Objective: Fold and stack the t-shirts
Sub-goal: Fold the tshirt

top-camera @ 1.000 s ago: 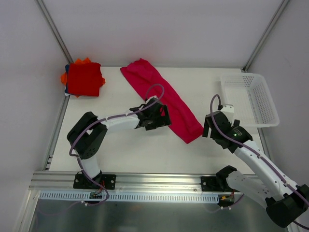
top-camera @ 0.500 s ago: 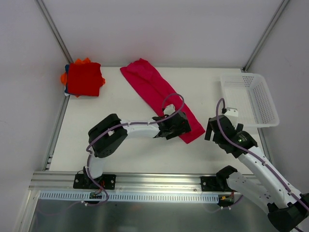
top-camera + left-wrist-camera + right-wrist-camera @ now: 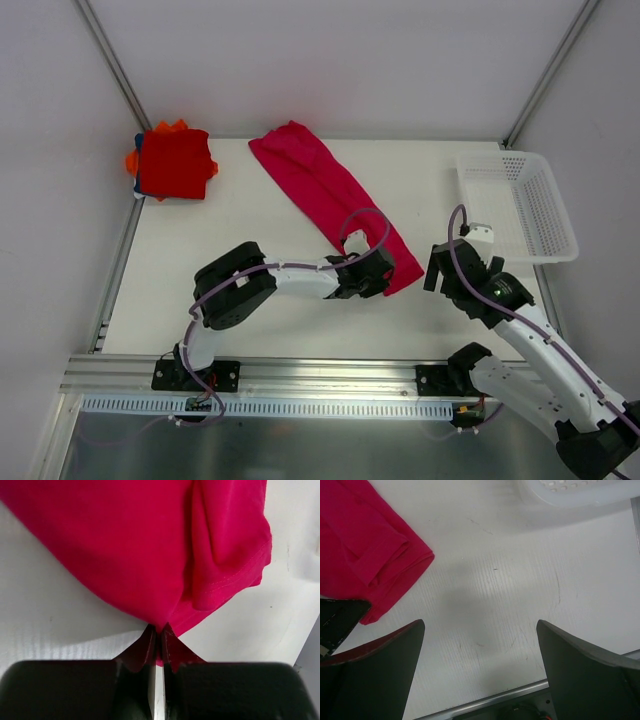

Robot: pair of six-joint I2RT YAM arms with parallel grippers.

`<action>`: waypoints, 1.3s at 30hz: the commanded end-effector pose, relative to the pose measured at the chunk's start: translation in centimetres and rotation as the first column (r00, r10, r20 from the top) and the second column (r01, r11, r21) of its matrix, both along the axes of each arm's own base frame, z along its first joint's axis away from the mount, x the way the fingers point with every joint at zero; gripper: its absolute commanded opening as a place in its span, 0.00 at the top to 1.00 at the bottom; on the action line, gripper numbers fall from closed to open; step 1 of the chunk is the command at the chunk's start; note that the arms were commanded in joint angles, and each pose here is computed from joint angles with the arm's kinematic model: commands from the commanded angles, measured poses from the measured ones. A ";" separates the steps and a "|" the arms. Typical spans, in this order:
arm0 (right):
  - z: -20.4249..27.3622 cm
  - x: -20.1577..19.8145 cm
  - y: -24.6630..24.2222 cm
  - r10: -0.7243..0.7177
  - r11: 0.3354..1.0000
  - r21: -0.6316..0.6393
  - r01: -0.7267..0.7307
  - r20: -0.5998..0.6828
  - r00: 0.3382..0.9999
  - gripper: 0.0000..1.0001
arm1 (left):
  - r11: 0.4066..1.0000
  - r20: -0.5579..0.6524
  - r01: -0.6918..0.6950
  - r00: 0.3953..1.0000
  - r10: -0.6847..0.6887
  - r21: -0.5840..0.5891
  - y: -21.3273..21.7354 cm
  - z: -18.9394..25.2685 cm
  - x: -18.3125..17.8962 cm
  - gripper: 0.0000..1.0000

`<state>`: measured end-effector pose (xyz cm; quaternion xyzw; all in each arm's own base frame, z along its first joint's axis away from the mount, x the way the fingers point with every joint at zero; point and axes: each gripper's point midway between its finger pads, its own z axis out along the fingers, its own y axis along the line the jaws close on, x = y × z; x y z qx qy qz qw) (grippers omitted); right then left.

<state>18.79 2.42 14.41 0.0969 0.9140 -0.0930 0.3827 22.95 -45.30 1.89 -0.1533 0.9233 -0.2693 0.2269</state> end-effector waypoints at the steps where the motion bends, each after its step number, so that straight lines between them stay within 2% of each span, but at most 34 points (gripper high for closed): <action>1: -0.3 -0.3 -0.6 -0.024 0.999 -0.032 0.023 -0.015 1.000 0.00 | 0.995 0.002 -0.023 1.000 0.023 0.100 3.3 -1.0 -0.7 1.00; 8: -0.4 -0.3 -0.6 -0.025 0.999 -0.035 0.024 -0.018 1.000 0.01 | 0.992 0.007 0.038 0.999 -0.039 0.121 5.9 0.2 -2.6 1.00; 9: -0.4 -0.3 -0.5 -0.021 0.999 -0.031 0.021 -0.017 1.000 0.01 | 0.982 -0.030 0.050 0.999 -0.045 0.184 8.7 -2.0 -4.2 1.00; 11: -0.3 -0.3 -0.4 -0.017 1.000 -0.026 0.017 -0.014 1.000 0.01 | 0.983 -0.027 0.065 0.998 -0.061 0.169 10.2 -0.9 -5.8 1.00; 12: -0.3 -0.2 -0.3 -0.015 1.000 -0.022 0.015 -0.013 1.000 0.01 | 0.974 -0.044 0.069 0.997 -0.061 0.218 12.8 -2.4 -7.1 1.00; 14: -0.2 -0.2 0.0 -0.005 1.000 -0.005 0.005 -0.010 1.000 0.01 | 0.979 -0.018 0.076 0.997 -0.074 0.192 14.1 -1.0 -8.8 1.00; 15: -0.1 -0.1 0.2 -0.001 1.000 0.009 0.001 -0.004 1.000 0.00 | 0.969 -0.020 0.067 0.998 -0.065 0.236 16.5 -2.1 -9.7 1.00; 20: -0.7 0.3 3.6 0.098 0.986 0.138 -0.097 -0.007 0.995 0.00 | 0.973 0.027 0.011 0.999 -0.018 0.231 21.8 -0.3 -11.3 1.00; 21: -0.5 0.9 4.9 0.136 0.975 0.174 -0.137 0.018 0.991 0.00 | 0.968 0.035 -0.001 0.999 -0.008 0.250 23.1 -0.6 -11.5 1.00; 22: -0.7 0.8 6.4 0.186 0.958 0.219 -0.185 0.016 0.982 0.00 | 0.979 0.070 -0.017 0.998 0.003 0.201 23.3 1.0 -11.2 1.00; 23: -1.2 0.5 7.6 0.240 0.942 0.239 -0.236 0.013 0.971 0.01 | 0.969 0.103 -0.042 0.995 0.017 0.244 25.0 1.3 -10.9 1.00; 24: -1.0 1.0 9.3 0.295 0.917 0.266 -0.296 0.045 0.954 0.00 | 0.976 0.143 -0.063 0.989 0.033 0.209 25.6 2.8 -10.5 1.00; 29: -1.3 -1.0 16.9 0.548 0.766 0.354 -0.537 0.079 0.833 0.00 | 0.958 0.339 -0.113 0.941 0.018 0.262 28.7 6.0 -8.1 1.00; 31: -1.5 -1.6 19.4 0.603 0.721 0.374 -0.584 0.077 0.794 0.00 | 0.944 0.362 -0.137 0.932 0.021 0.299 29.8 6.9 -7.3 0.86; 33: -1.2 -2.7 21.7 0.653 0.674 0.384 -0.631 0.089 0.752 0.01 | 0.938 0.356 -0.136 0.934 0.014 0.319 30.1 7.1 -7.0 0.56; 34: -1.5 -3.0 22.2 0.663 0.668 0.381 -0.639 0.085 0.744 0.01 | 0.933 0.347 -0.128 0.938 0.004 0.336 30.1 7.0 -7.0 0.15; 35: -2.0 -3.8 23.0 0.680 0.658 0.384 -0.648 0.067 0.730 0.01 | 0.928 0.340 -0.121 0.940 -0.006 0.353 30.3 6.9 -6.9 0.01; 39: -3.2 -4.9 23.8 0.680 0.664 0.389 -0.639 0.040 0.732 0.00 | 0.925 0.283 -0.073 0.958 -0.037 0.372 29.7 6.1 -7.6 0.01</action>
